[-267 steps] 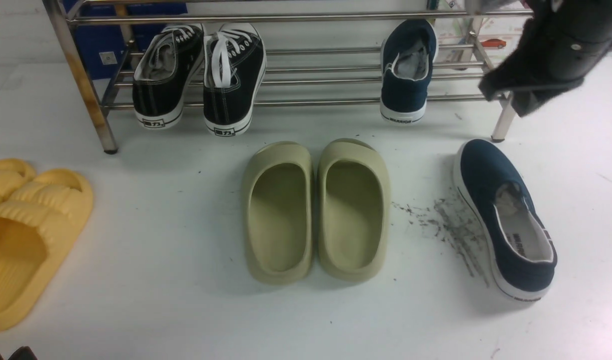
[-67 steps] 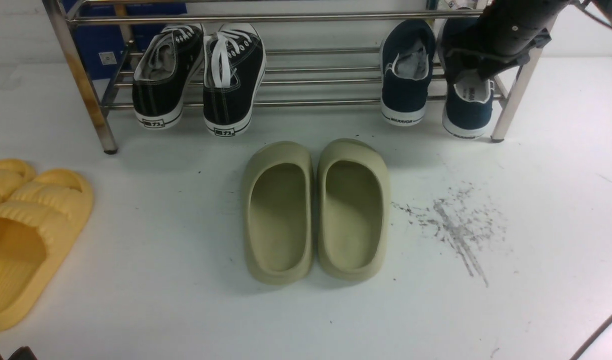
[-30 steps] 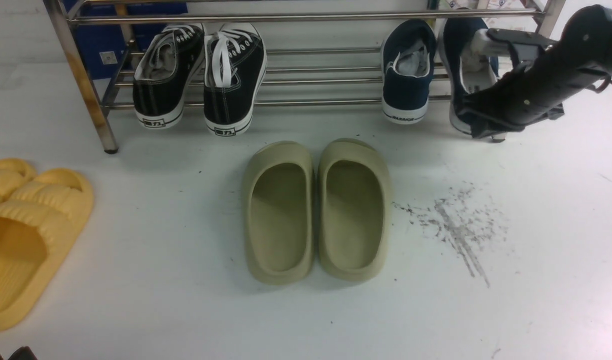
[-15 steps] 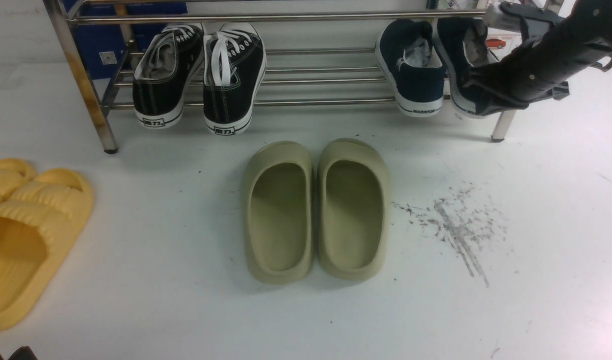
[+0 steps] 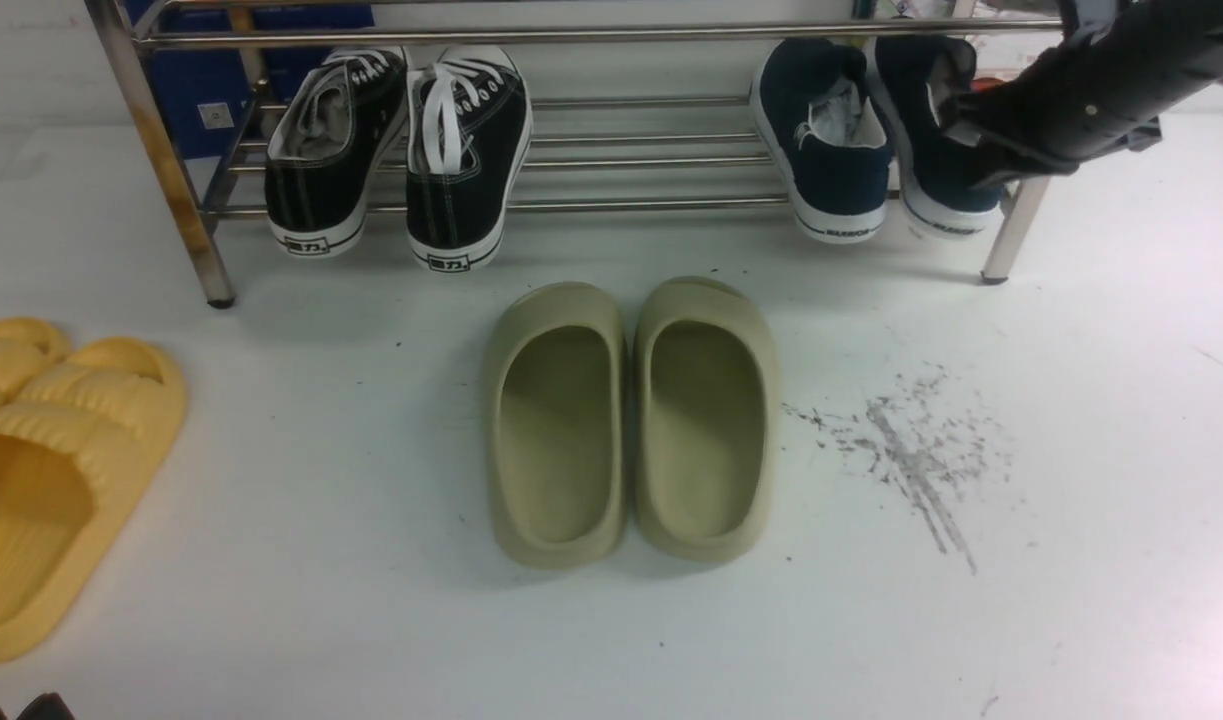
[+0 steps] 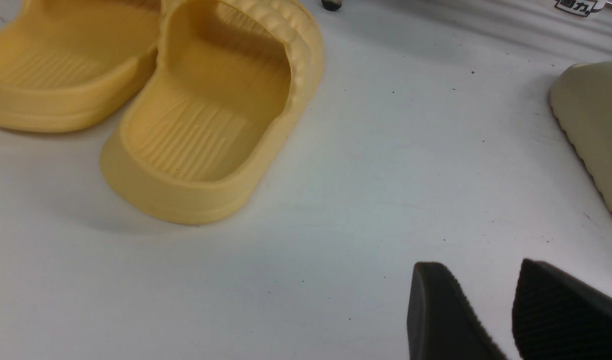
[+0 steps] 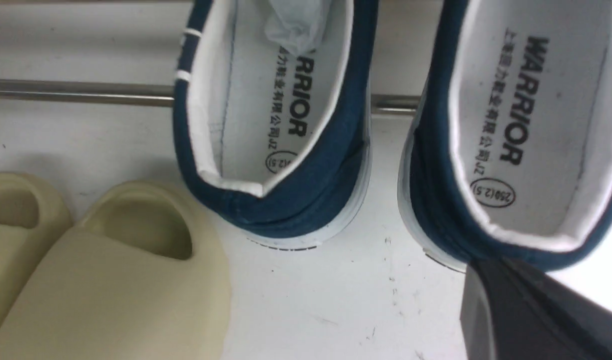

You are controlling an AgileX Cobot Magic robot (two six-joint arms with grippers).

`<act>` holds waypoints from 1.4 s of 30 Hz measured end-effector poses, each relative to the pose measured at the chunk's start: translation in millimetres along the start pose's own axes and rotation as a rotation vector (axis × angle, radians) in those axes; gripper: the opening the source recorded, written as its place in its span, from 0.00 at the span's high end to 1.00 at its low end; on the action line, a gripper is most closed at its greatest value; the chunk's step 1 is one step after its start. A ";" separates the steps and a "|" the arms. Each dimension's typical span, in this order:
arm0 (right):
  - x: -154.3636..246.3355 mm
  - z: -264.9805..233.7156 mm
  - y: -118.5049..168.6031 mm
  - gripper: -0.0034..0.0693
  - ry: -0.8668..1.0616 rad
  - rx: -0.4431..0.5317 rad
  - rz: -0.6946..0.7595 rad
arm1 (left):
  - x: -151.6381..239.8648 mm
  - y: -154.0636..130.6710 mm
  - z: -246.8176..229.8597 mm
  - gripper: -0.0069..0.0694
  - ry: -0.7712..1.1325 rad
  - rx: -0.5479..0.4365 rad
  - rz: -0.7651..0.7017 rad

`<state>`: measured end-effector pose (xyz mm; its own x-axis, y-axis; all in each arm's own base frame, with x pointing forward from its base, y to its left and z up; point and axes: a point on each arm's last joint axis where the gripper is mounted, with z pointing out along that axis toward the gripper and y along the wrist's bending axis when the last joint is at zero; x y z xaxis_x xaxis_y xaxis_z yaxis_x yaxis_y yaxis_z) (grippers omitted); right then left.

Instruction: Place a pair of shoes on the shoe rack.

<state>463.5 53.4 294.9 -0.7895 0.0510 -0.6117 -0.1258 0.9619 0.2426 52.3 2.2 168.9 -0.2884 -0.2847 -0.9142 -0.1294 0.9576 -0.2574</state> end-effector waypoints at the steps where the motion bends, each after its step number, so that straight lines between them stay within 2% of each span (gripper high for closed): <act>1: -0.2 -3.5 1.1 0.92 0.004 -0.002 -0.008 | 0.0 0.0 0.0 0.60 0.000 0.000 0.000; 4: 3.7 -5.6 2.0 0.87 0.050 -0.008 -0.015 | 0.0 0.0 0.0 0.60 0.000 0.000 0.000; 6: 9.2 -5.5 2.4 0.79 0.109 -0.014 -0.015 | 0.0 0.0 0.0 0.60 0.000 0.000 0.000; 7: 10.1 -5.6 2.5 0.78 0.120 -0.015 -0.015 | 0.0 0.0 0.0 0.60 0.000 0.000 0.000; 9: 14.4 -11.0 4.2 0.66 0.171 -0.024 -0.042 | 0.0 0.0 0.0 0.60 0.000 0.000 0.001; 10: 14.4 -12.5 4.6 0.66 0.173 -0.025 -0.048 | 0.0 0.0 0.0 0.60 0.000 0.000 0.001; 11: 15.0 -21.1 7.1 0.61 0.188 -0.033 -0.069 | 0.0 0.0 0.0 0.60 0.000 0.000 0.001; 14: 14.8 -53.8 15.8 0.58 0.183 -0.048 -0.098 | 0.0 0.0 0.0 0.60 0.000 0.000 0.001; 16: 17.2 -65.9 18.7 0.59 0.178 -0.052 -0.104 | 0.0 0.0 0.0 0.60 0.000 0.000 0.001; 19: 33.0 -115.8 28.4 0.69 0.117 -0.052 -0.120 | 0.0 0.0 0.0 0.60 0.000 0.000 0.001; 21: 53.1 -145.1 32.5 0.77 0.066 -0.048 -0.122 | 0.0 0.0 0.0 0.60 0.000 0.000 0.001; 22: 57.5 -145.0 31.9 0.77 0.070 -0.047 -0.118 | 0.0 0.0 0.0 0.60 0.000 0.000 0.001; 23: 73.5 -169.8 35.3 0.83 0.009 -0.042 -0.123 | 0.0 0.0 0.0 0.60 0.000 0.000 0.001; 27: 117.3 -216.7 39.5 0.94 -0.148 -0.031 -0.129 | 0.0 0.0 0.0 0.60 0.000 0.000 0.001; 30: 154.1 -258.3 43.5 0.96 -0.310 -0.027 -0.146 | 0.0 0.0 0.0 0.60 0.000 0.000 0.001; 35: 202.5 -296.7 46.4 0.96 -0.486 -0.037 -0.162 | 0.0 0.0 0.0 0.60 0.000 0.000 0.001; 42: 228.5 -305.6 46.3 0.96 -0.551 -0.057 -0.157 | 0.0 0.0 0.0 0.60 0.000 0.000 0.001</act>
<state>93.7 27.5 396.5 -0.3312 0.0560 -0.9419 -0.2601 0.9541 0.1482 52.3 2.2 168.9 -0.2884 -0.2839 -0.9144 -0.1295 0.9578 -0.2565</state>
